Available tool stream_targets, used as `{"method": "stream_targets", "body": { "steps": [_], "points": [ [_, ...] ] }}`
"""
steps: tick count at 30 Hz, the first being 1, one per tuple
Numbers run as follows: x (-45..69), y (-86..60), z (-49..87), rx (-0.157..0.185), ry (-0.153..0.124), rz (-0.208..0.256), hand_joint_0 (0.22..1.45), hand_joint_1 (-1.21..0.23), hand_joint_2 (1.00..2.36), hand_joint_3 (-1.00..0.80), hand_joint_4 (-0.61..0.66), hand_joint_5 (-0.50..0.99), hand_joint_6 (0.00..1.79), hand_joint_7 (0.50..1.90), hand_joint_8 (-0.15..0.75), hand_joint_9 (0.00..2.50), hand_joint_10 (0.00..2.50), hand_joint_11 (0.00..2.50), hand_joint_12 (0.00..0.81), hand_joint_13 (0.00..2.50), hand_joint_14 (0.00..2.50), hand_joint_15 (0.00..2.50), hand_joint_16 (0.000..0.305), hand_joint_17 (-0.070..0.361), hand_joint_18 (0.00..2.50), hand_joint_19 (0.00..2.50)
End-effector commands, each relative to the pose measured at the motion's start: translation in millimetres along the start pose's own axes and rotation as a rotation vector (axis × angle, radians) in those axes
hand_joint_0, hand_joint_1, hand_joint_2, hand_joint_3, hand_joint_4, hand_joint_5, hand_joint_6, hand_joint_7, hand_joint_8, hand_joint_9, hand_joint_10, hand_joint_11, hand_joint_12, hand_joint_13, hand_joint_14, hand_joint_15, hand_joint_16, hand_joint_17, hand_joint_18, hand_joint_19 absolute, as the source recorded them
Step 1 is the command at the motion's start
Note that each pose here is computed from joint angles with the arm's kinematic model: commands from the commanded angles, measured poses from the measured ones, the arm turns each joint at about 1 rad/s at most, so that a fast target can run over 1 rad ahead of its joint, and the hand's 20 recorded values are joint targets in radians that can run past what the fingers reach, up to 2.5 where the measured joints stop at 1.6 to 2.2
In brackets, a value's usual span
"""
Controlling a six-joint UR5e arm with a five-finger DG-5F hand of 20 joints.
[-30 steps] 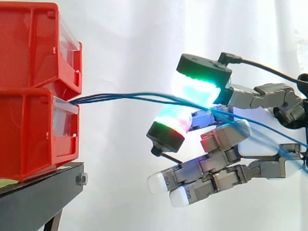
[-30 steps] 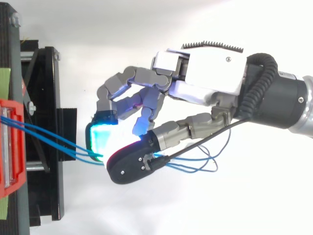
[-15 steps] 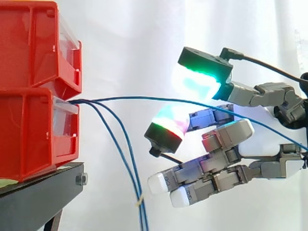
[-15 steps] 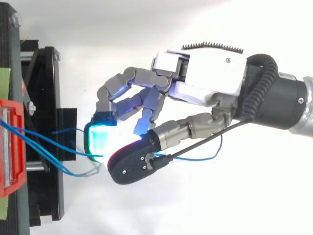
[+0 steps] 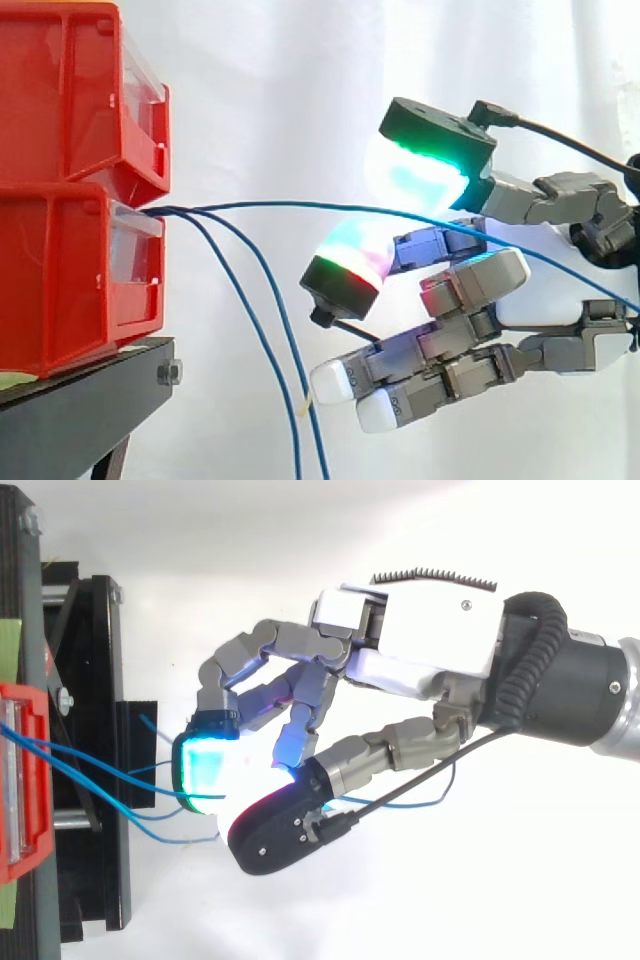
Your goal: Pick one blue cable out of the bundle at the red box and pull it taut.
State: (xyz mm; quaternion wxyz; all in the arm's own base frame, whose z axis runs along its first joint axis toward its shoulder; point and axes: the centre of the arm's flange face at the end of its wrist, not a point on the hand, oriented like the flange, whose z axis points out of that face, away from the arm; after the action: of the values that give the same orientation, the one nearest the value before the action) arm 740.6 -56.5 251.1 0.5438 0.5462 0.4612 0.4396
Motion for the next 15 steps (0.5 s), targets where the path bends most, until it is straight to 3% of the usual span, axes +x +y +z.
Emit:
{"method": "stream_targets", "body": {
  "steps": [1,8,15],
  "points": [
    [0.2,0.3,-0.1,0.0,-0.001,0.0,0.49,-0.81,1.0,-0.5,0.1,-0.16,0.89,0.97,0.357,1.5,0.0,1.53,0.372,0.74,0.02,0.34,0.06,0.135,0.64,0.3],
    [0.2,-0.8,0.1,0.001,-0.001,-0.002,0.55,-0.87,1.0,-0.5,0.09,-0.16,0.9,1.01,0.319,1.49,0.0,1.59,0.355,0.77,0.02,0.36,0.057,0.127,0.64,0.3],
    [0.2,0.3,-0.1,0.0,-0.001,-0.003,0.63,-0.82,1.0,-0.46,0.07,-0.15,0.91,1.01,0.308,1.5,0.0,1.61,0.348,0.79,0.02,0.39,0.055,0.123,0.64,0.3]
  ]
}}
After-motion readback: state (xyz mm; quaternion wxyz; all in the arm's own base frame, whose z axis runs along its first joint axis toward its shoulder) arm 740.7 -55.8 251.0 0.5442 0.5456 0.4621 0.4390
